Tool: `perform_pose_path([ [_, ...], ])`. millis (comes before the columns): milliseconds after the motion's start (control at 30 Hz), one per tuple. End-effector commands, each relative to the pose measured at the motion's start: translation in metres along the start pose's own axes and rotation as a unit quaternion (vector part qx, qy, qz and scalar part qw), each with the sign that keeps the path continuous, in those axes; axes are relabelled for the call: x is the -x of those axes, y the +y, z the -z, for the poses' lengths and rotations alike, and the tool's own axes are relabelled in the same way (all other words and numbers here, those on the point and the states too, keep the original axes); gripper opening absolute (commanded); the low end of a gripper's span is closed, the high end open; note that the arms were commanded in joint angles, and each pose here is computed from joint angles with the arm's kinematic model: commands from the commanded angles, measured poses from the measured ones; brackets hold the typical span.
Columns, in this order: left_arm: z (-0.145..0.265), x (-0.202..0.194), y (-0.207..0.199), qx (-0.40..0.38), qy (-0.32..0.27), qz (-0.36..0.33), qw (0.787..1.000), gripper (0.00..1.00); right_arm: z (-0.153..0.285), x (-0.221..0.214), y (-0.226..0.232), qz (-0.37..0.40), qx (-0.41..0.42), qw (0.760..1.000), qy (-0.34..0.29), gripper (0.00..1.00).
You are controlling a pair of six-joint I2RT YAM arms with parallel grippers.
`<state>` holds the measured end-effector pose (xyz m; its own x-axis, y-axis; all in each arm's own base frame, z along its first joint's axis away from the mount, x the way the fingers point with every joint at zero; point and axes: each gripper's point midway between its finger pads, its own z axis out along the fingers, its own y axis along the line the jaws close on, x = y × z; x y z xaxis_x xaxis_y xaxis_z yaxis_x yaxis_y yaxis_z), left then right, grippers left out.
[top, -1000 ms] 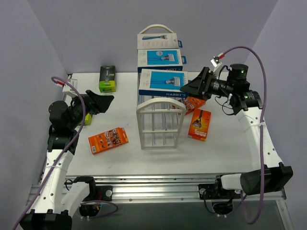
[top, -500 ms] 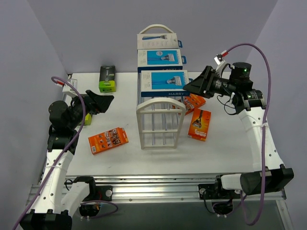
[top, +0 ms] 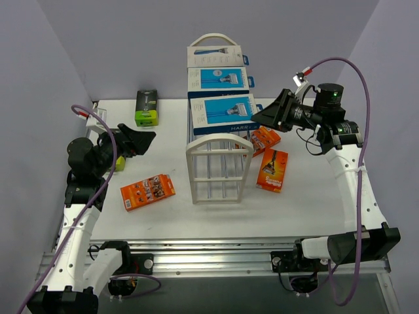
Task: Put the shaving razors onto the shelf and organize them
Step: Place the shaving razor onto shelf
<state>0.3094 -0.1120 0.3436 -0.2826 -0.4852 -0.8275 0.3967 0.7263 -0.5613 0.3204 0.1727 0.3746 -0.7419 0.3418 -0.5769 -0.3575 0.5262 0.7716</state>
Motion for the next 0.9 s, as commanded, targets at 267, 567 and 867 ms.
perform_pose_path([
  [267,0.001,0.004,-0.002,-0.002,-0.006,-0.01,1.0,0.94,0.0,0.006,0.008,0.012,0.016,1.0,-0.005,0.32],
  [567,0.001,0.003,-0.003,-0.004,-0.005,-0.008,1.0,0.94,0.005,0.001,0.012,0.015,0.022,1.0,-0.007,0.45],
  [867,0.0,0.002,-0.001,-0.002,-0.004,-0.007,1.0,0.94,0.007,-0.004,0.014,0.017,0.025,1.0,-0.005,0.5],
])
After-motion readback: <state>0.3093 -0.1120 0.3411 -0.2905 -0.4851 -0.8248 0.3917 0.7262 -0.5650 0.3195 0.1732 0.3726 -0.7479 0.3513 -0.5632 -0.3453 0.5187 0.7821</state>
